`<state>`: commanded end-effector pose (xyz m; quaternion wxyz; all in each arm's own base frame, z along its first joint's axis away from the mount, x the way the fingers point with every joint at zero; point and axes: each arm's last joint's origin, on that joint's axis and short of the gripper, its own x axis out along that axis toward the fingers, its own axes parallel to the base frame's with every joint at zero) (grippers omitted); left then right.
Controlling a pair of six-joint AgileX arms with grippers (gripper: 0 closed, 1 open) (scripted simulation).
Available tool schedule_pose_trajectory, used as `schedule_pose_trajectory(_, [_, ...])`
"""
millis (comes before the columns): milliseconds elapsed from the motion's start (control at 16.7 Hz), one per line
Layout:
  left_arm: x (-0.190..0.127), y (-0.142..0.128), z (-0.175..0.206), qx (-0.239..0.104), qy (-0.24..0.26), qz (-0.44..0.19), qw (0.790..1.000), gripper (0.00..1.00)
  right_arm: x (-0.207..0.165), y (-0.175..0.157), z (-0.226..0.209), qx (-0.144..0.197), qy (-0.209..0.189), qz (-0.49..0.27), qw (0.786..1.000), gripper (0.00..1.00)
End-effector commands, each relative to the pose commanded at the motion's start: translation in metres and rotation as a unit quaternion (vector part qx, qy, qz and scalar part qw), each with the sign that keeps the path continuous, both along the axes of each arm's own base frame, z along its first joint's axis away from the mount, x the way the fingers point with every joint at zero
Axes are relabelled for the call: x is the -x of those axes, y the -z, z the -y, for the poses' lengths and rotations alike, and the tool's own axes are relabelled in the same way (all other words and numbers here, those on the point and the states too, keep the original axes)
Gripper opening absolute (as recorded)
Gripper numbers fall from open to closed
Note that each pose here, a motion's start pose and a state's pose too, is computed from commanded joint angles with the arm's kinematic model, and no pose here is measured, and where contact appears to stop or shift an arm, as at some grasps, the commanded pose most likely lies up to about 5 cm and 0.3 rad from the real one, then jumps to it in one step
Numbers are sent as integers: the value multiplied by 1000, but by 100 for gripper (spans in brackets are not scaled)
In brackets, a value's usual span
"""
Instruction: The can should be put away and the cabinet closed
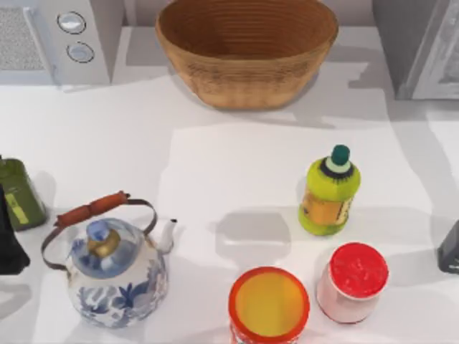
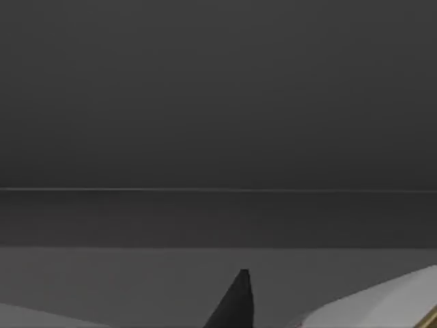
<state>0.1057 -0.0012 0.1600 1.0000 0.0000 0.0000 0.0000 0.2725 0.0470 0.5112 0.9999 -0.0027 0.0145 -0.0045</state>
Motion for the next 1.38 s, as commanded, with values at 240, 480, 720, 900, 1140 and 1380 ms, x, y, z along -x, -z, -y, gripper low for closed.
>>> schedule_pose_trajectory(240, [0, 0, 0, 0, 0, 0, 1000, 100, -48, -7, -4, 6, 0, -20, 1000, 0])
schedule_pose_trajectory(480, [0, 0, 0, 0, 0, 0, 1000, 100, -87, -26, -3, 2, -1, 4, 1000, 0])
schedule_pose_trajectory(720, [0, 0, 0, 0, 0, 0, 1000, 100, -117, -26, 1, -2, -1, 16, 1000, 0])
schedule_pose_trajectory(900, [0, 0, 0, 0, 0, 0, 1000, 100, -131, -19, 2, -4, -3, 13, 1000, 0])
schedule_pose_trajectory(1140, [0, 0, 0, 0, 0, 0, 1000, 100, -133, -18, 3, -4, -3, 12, 1000, 0])
schedule_pose_trajectory(1380, [0, 0, 0, 0, 0, 0, 1000, 100, -133, -18, 3, -4, -3, 12, 1000, 23])
